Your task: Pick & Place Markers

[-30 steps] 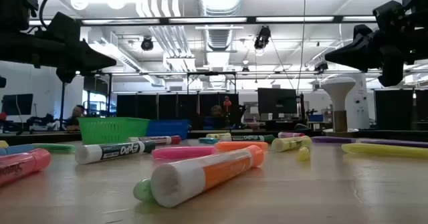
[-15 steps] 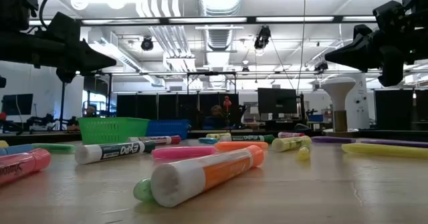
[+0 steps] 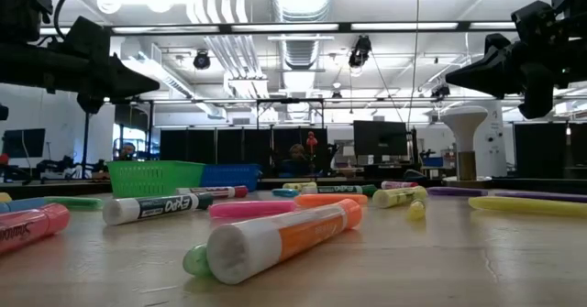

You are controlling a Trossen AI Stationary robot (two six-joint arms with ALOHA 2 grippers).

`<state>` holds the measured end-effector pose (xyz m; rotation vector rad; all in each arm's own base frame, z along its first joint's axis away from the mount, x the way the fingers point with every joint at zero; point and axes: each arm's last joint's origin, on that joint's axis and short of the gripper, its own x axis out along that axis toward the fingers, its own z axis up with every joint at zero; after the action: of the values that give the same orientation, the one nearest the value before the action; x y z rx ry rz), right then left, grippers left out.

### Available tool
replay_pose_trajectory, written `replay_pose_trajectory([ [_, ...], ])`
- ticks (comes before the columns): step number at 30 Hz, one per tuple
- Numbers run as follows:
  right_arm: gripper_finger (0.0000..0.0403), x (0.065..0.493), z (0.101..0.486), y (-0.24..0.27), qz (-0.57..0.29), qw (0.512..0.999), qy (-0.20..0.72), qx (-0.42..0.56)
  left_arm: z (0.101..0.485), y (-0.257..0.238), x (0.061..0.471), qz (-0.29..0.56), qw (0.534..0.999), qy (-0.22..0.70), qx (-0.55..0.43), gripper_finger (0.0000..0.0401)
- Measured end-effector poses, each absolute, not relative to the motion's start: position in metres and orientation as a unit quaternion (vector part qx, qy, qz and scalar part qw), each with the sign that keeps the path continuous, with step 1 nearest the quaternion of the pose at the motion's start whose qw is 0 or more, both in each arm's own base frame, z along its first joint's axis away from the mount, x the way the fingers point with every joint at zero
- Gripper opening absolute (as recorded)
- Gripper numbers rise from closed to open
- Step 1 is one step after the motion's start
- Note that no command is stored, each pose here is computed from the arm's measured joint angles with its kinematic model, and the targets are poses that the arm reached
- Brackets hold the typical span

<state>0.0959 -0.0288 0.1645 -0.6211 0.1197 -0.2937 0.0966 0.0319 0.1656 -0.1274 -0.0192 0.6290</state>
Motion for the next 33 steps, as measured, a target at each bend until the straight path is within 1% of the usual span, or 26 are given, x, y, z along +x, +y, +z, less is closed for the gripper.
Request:
replay_pose_trajectory([
  [11,0.0009,0.0959,0.1645,-0.0289,-0.145,0.940,0.059,-0.305,0.1656,0.0319,0.0966,0.309,0.949,-0.010,-0.063,0.0000],
  [14,0.0009,0.0956,0.1659,-0.0298,-0.162,0.936,0.057,-0.308,0.1656,0.0319,0.0966,0.309,0.949,-0.010,-0.063,0.0000],
  [19,0.0009,0.0955,0.1677,-0.0301,-0.165,0.902,0.068,-0.394,0.1657,0.0319,0.0966,0.309,0.949,-0.010,-0.063,0.0000],
  [23,0.0009,0.0950,0.1681,-0.0312,-0.182,0.884,0.080,-0.423,0.1657,0.0319,0.0966,0.309,0.949,-0.009,-0.063,0.0000],
  [29,0.0009,0.0950,0.1687,-0.0311,-0.182,0.883,0.077,-0.426,0.1656,0.0319,0.0966,0.309,0.949,-0.009,-0.063,0.0000],
  [30,0.0008,0.0951,0.1687,-0.0308,-0.178,0.889,0.073,-0.416,0.1657,0.0319,0.0966,0.309,0.949,-0.009,-0.063,0.0000],
  [33,0.0009,0.0956,0.1707,-0.0295,-0.165,0.922,0.041,-0.347,0.1658,0.0319,0.0966,0.309,0.949,-0.010,-0.063,0.0000],
])
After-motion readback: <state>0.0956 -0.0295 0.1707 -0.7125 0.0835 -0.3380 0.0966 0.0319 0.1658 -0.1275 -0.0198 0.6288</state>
